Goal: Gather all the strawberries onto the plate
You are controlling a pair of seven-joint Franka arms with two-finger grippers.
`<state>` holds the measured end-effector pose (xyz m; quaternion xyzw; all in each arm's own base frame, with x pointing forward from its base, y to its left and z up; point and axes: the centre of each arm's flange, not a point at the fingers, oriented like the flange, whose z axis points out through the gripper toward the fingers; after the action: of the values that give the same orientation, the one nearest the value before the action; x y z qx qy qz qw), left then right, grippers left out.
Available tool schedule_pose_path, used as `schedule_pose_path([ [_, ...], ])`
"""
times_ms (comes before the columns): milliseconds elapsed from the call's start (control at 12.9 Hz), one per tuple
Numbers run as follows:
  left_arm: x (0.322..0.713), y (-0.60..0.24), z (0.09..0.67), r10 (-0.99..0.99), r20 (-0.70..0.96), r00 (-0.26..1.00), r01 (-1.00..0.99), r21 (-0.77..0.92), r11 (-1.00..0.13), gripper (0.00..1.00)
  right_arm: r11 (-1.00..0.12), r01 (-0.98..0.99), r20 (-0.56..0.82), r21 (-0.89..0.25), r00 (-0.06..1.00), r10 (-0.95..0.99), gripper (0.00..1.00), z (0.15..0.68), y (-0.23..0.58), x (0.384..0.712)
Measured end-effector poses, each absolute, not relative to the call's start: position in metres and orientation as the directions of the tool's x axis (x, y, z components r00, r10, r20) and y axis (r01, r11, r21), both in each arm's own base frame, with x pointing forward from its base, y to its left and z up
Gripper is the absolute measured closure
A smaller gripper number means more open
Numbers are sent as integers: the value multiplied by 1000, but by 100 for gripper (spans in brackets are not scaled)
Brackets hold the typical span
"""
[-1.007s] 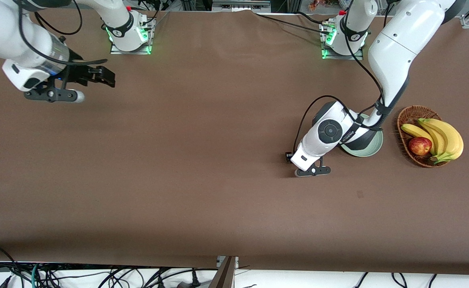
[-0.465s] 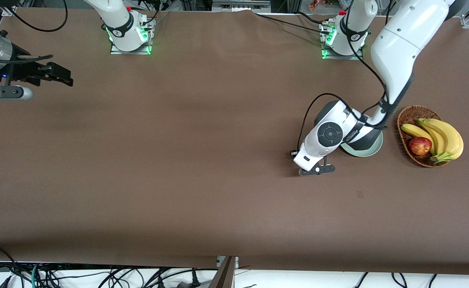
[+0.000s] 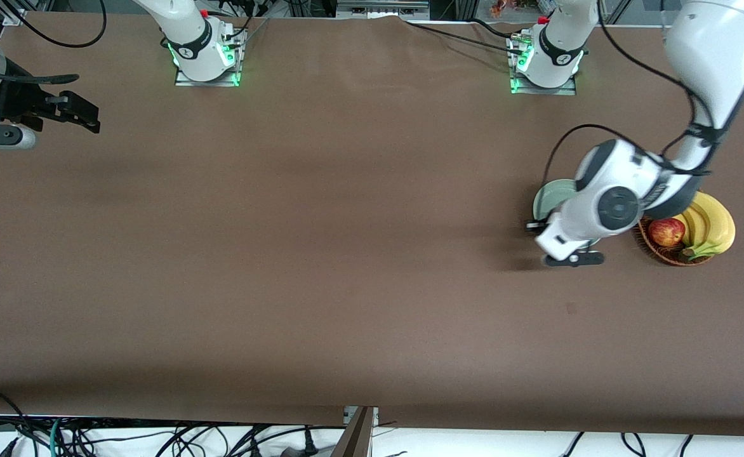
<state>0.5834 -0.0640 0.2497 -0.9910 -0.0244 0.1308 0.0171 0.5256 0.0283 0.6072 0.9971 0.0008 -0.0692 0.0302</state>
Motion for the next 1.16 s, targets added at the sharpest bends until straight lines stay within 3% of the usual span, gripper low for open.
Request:
schedule_pose_path([
  [232, 573, -2, 229, 29, -298, 954, 29, -3, -1000, 67, -998, -8, -145, 62, 989, -17, 0, 610, 21, 525],
  [620, 571, 0, 209, -5, -291, 957, -5, 1, -1000, 64, -998, -32, -143, 62, 989, -41, 0, 612, 9, 529],
  [1084, 593, 10, 250, -21, -257, 966, -30, -32, -999, 4, -997, -34, -140, 62, 989, -43, 0, 613, 8, 529],
  [1162, 598, 6, 271, -24, -237, 971, -37, -49, -998, 0, -997, -34, -139, 62, 989, -43, 0, 613, 8, 529],
])
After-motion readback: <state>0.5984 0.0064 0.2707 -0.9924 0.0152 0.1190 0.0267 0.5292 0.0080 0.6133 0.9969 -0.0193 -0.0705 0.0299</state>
